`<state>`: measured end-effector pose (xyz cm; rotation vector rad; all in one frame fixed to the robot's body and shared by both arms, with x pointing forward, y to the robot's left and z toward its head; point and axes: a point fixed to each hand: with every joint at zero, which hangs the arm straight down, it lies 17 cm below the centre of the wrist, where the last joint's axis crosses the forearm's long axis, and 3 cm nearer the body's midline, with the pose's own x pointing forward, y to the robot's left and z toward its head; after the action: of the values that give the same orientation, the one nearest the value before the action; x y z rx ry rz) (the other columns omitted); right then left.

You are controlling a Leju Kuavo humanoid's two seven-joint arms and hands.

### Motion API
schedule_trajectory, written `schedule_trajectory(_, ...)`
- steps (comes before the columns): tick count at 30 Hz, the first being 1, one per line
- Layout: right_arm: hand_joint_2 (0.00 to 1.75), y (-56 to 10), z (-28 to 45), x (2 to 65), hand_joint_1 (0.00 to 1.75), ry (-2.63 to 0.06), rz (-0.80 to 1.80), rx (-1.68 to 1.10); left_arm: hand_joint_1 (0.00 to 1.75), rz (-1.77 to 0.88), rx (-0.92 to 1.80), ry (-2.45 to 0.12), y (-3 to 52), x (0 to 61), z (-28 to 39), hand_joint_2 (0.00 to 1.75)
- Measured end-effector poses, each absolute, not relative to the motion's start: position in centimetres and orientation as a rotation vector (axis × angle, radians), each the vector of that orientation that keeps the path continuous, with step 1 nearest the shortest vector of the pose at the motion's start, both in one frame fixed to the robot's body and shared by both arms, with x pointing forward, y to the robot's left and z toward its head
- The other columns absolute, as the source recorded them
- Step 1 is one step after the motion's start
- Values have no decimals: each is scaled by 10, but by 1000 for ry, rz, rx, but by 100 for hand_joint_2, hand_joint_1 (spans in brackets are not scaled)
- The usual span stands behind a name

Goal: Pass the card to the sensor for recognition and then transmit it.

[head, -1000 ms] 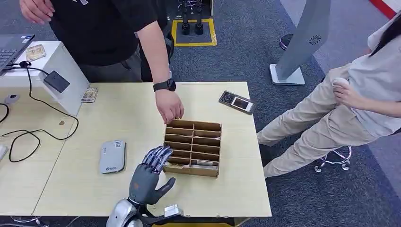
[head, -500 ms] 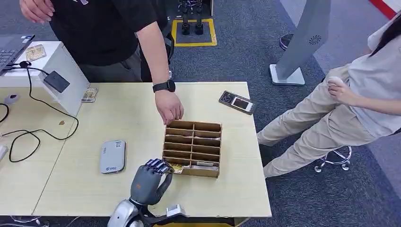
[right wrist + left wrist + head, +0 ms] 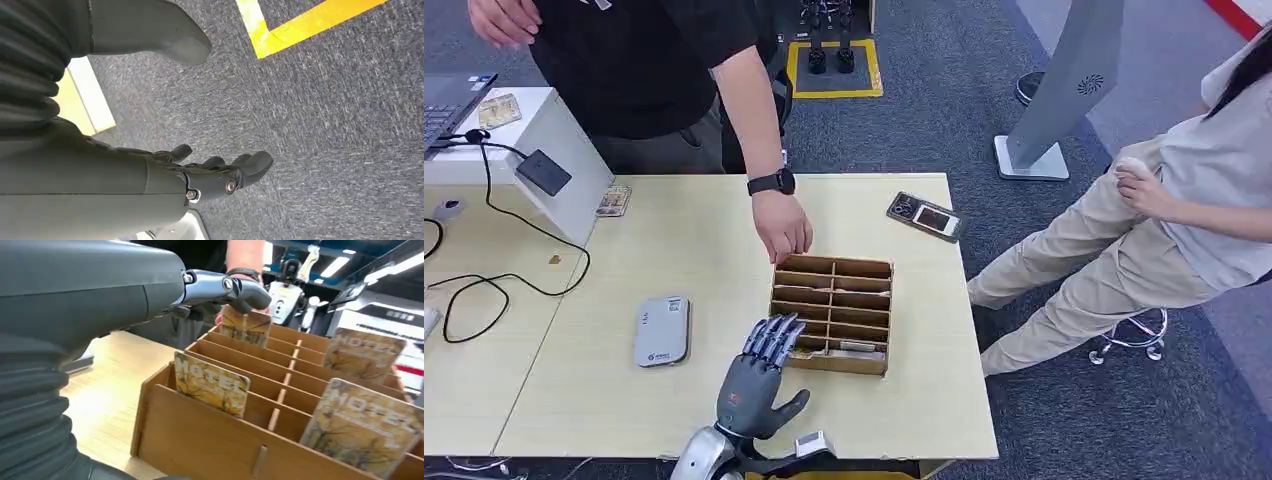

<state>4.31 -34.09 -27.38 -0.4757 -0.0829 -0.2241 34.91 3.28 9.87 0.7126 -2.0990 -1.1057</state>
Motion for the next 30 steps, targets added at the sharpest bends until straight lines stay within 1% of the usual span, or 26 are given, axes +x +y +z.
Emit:
schedule_trajectory(11, 175, -340, -274, 43, 0, -84, -210, -474, 0, -1123, 693, -2133, 26, 340, 100, 175)
schedule_trajectory(12, 175, -340, -274, 43, 0, -84, -210, -474, 10, -1119, 695, -2133, 26, 341, 101, 175)
schedule_trajectory(13, 175, -340, -274, 43, 0, -83, -209, -473, 75, -1118, 697, -2132, 26, 341, 101, 175)
schedule_trajectory(14, 175, -340, -274, 43, 0, -83, -209, -473, 175, -1116, 698, -2131, 26, 341, 102, 175)
schedule_trajectory(30, 175, -338, -274, 45, 0, -87, -194, -469, 175, -1124, 800, -2060, 32, 357, 103, 175)
